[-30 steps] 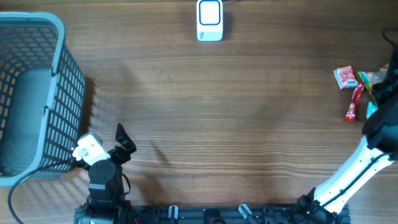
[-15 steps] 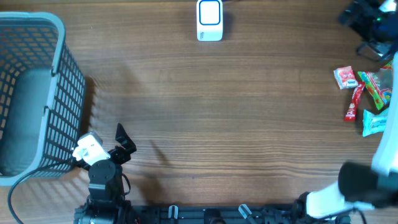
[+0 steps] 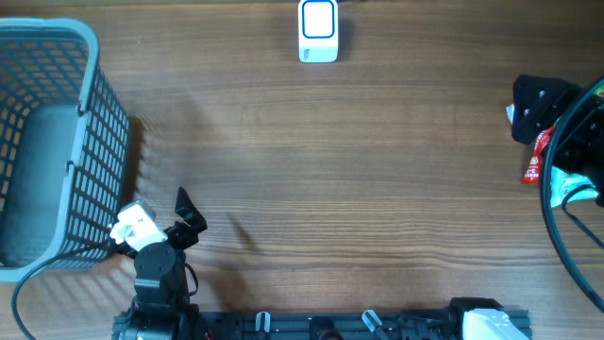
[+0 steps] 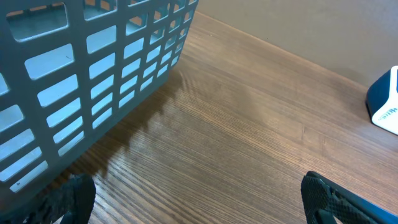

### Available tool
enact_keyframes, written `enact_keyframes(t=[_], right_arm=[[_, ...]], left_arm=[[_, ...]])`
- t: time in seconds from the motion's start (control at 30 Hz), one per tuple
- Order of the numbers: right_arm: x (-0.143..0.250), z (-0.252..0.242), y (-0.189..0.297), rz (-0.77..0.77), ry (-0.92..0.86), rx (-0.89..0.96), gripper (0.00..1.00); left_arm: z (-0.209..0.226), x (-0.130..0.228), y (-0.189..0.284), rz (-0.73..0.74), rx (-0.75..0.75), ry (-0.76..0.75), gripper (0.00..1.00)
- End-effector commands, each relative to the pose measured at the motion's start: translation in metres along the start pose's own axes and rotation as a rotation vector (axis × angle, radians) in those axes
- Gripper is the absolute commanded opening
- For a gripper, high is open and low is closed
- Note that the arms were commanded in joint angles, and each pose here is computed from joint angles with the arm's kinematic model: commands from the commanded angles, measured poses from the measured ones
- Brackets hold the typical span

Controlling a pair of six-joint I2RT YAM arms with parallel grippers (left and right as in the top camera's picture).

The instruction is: Scan the item barcode

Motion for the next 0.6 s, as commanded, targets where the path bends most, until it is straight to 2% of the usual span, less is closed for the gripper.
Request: enact_keyframes(t=[0.0, 0.1, 0.2, 0.27, 0.57], right_arm=[[-0.001, 0.001, -0.003, 0.007, 0.023, -0.006, 1.00], [0.003, -0.007, -0.003, 0.003, 0.022, 0.052, 1.00], [0.007, -0.007, 0.000, -0.086, 0.034, 0.042, 1.00], [0.024, -0.008, 0.001, -0.168, 0.040, 0.024, 1.00], [0.125, -0.011, -0.020, -0.701, 0.166, -0.096, 1.00]], left_arm=[[0.001, -0.001, 0.000, -0.011, -0.003, 0.003, 1.00], [0.001, -0.001, 0.000, -0.011, -0.003, 0.003, 1.00], [0.001, -0.001, 0.000, -0.011, -0.003, 0.002, 1.00], [0.001, -0.001, 0.000, -0.011, -0.003, 0.002, 1.00], [0.001, -0.001, 0.000, -0.011, -0.003, 0.003, 1.00]])
Point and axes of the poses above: each gripper's point midway between its finger pads, its own y axis back along the fingers, its own z axis along the line the jaws close on, x = y × z, the point moved 4 cm from there along y, back along the fingers, and after that the axes turned 14 degrees about y, right-handed, at the moved point
